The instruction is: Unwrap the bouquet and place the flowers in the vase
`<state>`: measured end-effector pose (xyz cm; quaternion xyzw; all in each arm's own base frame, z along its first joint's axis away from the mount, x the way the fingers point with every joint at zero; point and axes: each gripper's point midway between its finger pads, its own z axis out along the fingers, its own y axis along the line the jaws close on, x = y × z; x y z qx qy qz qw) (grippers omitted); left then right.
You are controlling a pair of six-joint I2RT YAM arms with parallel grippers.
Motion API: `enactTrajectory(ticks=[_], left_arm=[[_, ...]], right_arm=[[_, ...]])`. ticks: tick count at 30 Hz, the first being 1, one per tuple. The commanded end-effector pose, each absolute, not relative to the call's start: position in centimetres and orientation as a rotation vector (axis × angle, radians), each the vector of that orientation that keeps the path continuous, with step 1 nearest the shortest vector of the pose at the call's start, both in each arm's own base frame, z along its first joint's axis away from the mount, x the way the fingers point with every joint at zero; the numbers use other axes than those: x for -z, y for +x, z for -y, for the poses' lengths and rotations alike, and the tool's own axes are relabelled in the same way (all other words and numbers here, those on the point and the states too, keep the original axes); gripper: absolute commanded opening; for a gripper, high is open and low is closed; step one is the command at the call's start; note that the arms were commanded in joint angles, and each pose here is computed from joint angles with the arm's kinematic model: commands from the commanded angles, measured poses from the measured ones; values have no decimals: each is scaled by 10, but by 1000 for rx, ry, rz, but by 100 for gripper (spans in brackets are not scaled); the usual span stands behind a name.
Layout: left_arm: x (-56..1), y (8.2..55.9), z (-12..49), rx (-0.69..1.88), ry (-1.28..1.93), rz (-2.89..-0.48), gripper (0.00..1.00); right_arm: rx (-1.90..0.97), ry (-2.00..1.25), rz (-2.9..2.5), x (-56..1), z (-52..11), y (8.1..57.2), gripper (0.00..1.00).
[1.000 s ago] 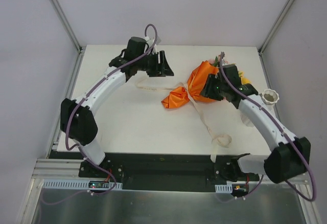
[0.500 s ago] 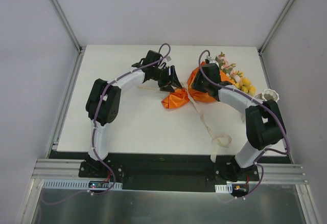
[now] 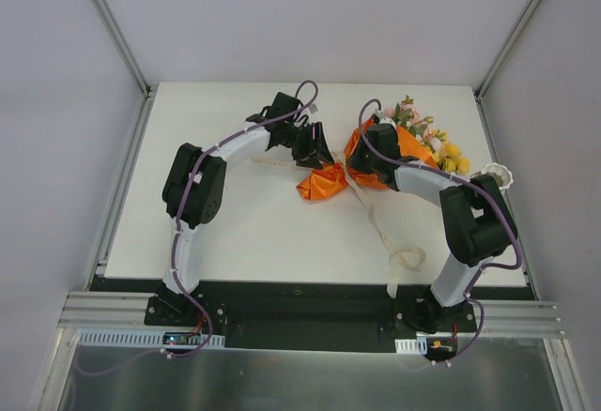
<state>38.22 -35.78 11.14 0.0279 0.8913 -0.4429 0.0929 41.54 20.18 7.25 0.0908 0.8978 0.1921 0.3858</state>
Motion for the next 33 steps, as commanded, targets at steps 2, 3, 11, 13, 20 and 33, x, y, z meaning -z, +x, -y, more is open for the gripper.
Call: enactTrajectory(ticks=[2,3,11,13,20,33], left_arm=[[-134,376,359,1272,147,-2618,47],[-136,376,361,1279,149,-2616,46],[-103,375,356,1112,99,-2690,44],[-94,374,356,1106,77,-2717,42],[-79,371,358,1104,48,-2758,32],[-76,362,362,1097,71,-2773,30]], right_arm=[[-533,245,-2255,-78,-210,416,17],[-535,242,-2261,-77,-211,415,17],[-499,253,-2289,-71,-206,397,15],[-486,265,-2319,-66,-205,394,12],[-468,258,-2327,-70,-206,370,7],[-490,211,-2417,-64,-216,351,15]])
